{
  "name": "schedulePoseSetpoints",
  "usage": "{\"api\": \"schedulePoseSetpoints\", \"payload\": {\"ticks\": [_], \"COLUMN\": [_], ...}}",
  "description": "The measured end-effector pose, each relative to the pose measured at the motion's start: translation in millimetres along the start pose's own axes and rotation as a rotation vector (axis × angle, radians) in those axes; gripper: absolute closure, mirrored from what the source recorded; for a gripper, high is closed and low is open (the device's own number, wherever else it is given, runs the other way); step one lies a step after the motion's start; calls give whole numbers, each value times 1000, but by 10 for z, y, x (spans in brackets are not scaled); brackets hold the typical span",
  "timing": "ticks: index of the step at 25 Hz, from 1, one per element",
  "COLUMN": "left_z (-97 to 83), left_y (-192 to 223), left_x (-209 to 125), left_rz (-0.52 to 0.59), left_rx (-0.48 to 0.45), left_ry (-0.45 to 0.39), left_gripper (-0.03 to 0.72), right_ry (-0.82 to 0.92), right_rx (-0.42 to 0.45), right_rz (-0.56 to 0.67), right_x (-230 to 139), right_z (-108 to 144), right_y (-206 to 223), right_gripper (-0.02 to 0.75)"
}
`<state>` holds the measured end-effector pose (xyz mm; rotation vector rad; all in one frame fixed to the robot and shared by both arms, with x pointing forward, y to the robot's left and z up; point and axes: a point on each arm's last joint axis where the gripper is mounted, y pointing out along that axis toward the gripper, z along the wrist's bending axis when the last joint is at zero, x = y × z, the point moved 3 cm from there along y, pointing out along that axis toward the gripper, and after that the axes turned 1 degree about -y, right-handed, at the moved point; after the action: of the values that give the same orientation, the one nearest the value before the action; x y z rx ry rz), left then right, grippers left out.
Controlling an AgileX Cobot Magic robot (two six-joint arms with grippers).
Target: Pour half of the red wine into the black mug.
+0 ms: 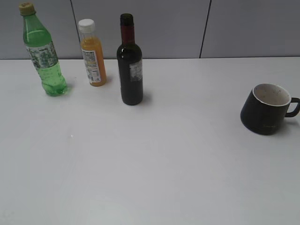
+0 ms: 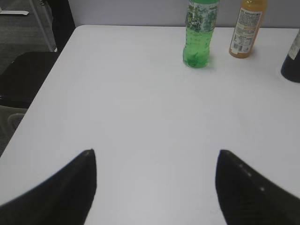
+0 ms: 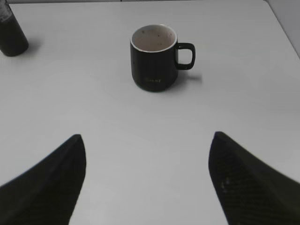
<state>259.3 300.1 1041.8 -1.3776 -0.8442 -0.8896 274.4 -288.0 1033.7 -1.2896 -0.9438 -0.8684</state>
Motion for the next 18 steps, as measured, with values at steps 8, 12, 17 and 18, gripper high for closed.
{"api": "schedulePoseSetpoints", "payload": {"ticks": [8, 12, 17, 18], "left_z": [0, 0, 0, 0], "left_y": [0, 0, 0, 0], "left_x": [0, 0, 0, 0], "left_rz": [0, 0, 0, 0], "left_rx": [0, 0, 0, 0], "left_ry": [0, 0, 0, 0], "left_gripper": [99, 99, 99, 99], "right_ry": [-43, -51, -42, -43], "right_rx": [-23, -28, -42, -45], "right_rz": [-221, -266, -323, -323], "right_x": [400, 594, 756, 770], "right_z": [-31, -50, -93, -100], "right_y": [87, 264, 544, 590], "right_gripper": [111, 111, 111, 111]}}
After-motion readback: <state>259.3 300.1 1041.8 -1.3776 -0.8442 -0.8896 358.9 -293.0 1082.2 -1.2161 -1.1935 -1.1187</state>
